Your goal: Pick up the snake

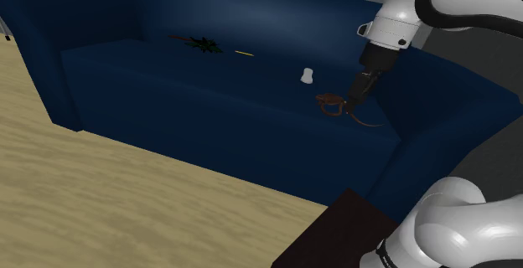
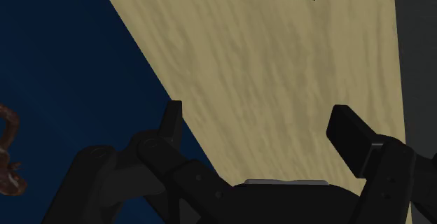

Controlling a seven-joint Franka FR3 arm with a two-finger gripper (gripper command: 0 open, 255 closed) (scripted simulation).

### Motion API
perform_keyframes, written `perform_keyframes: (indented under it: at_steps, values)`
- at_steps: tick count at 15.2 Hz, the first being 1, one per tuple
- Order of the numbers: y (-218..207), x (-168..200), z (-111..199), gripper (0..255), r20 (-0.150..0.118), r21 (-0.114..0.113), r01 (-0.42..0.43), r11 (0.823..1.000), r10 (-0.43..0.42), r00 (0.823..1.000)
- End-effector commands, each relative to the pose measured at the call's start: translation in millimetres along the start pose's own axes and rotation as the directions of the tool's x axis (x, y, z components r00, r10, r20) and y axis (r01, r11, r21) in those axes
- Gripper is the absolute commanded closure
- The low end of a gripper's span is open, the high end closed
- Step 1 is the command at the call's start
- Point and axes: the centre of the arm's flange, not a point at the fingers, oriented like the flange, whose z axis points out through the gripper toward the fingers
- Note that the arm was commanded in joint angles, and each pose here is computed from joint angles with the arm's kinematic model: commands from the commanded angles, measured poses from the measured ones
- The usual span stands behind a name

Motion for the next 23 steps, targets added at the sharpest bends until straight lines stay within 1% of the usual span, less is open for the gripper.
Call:
perform_keyframes:
  at_steps: [1, 12, 23]
  values:
    - [0.0, 0.0, 0.0, 0, 0.0, 0.0, 0.0, 1.0, 0.0, 1.0]
    - [127.6, 17.0, 54.6, 0, -0.041, -0.029, -0.09, 0.996, 0.089, 0.995]
    - [257.9, 24.4, 104.8, 0, -0.084, -0.054, -0.18, 0.982, 0.175, 0.981]
